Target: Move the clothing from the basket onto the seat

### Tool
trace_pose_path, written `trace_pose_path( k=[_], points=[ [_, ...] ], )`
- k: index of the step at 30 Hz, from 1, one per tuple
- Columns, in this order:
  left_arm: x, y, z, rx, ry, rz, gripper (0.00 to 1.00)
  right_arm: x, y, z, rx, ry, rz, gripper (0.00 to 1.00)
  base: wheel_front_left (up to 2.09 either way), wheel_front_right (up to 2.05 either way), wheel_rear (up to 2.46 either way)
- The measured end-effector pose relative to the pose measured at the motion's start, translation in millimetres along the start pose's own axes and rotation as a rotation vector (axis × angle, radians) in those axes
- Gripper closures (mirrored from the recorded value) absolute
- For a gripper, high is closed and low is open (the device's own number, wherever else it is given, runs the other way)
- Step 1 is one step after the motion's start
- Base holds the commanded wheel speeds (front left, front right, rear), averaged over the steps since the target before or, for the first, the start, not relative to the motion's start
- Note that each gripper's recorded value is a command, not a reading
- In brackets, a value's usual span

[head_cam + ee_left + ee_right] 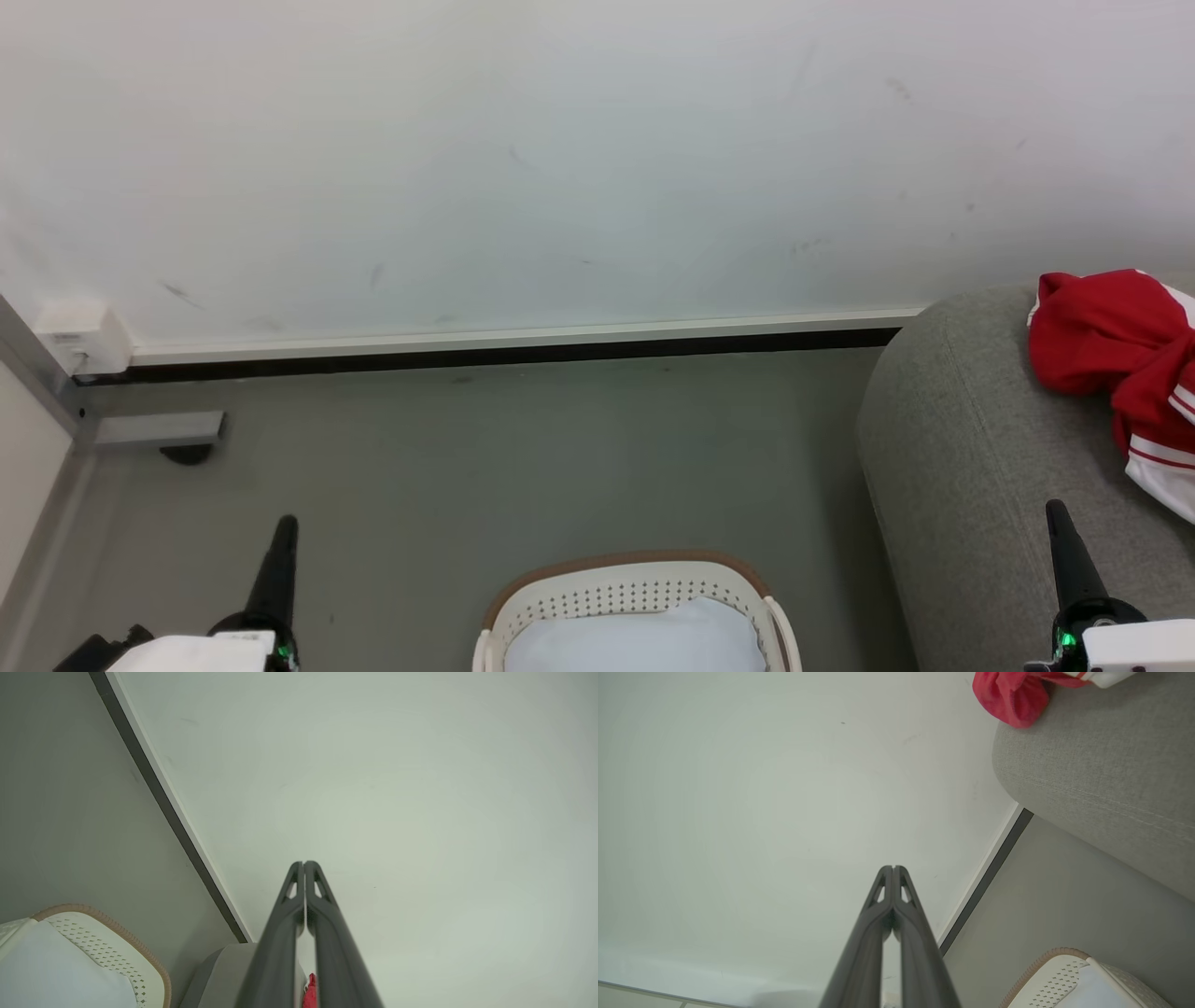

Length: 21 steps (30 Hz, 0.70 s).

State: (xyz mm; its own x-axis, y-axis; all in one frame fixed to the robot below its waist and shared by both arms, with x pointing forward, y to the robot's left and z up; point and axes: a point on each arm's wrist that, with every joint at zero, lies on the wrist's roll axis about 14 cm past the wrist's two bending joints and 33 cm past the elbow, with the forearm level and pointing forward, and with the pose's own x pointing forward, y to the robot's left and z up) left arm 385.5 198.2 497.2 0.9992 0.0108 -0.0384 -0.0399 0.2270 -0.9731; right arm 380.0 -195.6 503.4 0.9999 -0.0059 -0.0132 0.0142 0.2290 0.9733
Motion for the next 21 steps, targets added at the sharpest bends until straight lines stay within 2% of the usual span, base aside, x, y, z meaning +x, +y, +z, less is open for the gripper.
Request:
trace_pose_path(
  k=[21],
  points=[
    [2.3, -5.5, 1.6, -0.151, 0.007, -0.021, 1.00, 6.2, 2.4, 2.5, 0.154, 0.004, 0.007, 1.00, 0.00, 0.00, 0.00]
  ],
)
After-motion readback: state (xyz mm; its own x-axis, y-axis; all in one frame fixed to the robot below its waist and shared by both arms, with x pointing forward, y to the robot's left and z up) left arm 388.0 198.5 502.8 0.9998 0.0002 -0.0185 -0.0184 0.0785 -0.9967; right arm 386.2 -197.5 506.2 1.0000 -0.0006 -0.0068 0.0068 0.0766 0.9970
